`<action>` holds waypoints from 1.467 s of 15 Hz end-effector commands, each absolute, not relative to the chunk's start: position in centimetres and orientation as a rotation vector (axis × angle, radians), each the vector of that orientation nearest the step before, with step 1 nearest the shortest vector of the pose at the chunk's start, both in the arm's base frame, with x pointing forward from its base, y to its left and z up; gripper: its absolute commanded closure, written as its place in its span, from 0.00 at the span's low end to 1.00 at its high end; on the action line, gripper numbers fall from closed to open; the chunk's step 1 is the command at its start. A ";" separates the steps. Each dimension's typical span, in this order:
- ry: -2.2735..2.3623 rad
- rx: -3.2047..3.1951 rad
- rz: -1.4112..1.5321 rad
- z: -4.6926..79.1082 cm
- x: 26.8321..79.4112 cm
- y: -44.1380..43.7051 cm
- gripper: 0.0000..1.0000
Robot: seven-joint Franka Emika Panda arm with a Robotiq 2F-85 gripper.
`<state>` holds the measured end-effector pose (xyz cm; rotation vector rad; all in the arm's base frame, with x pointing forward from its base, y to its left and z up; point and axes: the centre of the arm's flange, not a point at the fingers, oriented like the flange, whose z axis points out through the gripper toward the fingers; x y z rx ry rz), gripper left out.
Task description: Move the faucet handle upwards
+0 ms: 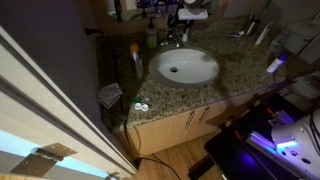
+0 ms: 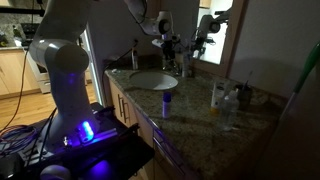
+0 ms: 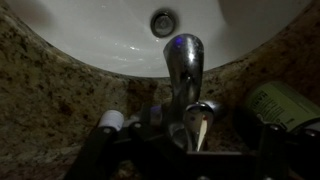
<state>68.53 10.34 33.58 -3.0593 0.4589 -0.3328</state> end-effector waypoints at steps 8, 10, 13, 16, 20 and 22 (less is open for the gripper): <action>0.488 -3.033 -0.309 34.2 67.3 10.2 0.94; 0.509 -3.010 -0.319 34.9 67.1 10.1 0.93; 0.561 -2.938 -0.392 37.4 66.6 9.4 0.93; 0.623 -2.867 -0.476 39.7 65.5 7.8 0.93; 0.694 -2.760 -0.615 41.2 65.1 6.9 0.93; 0.724 -2.711 -0.669 41.8 64.8 6.8 0.93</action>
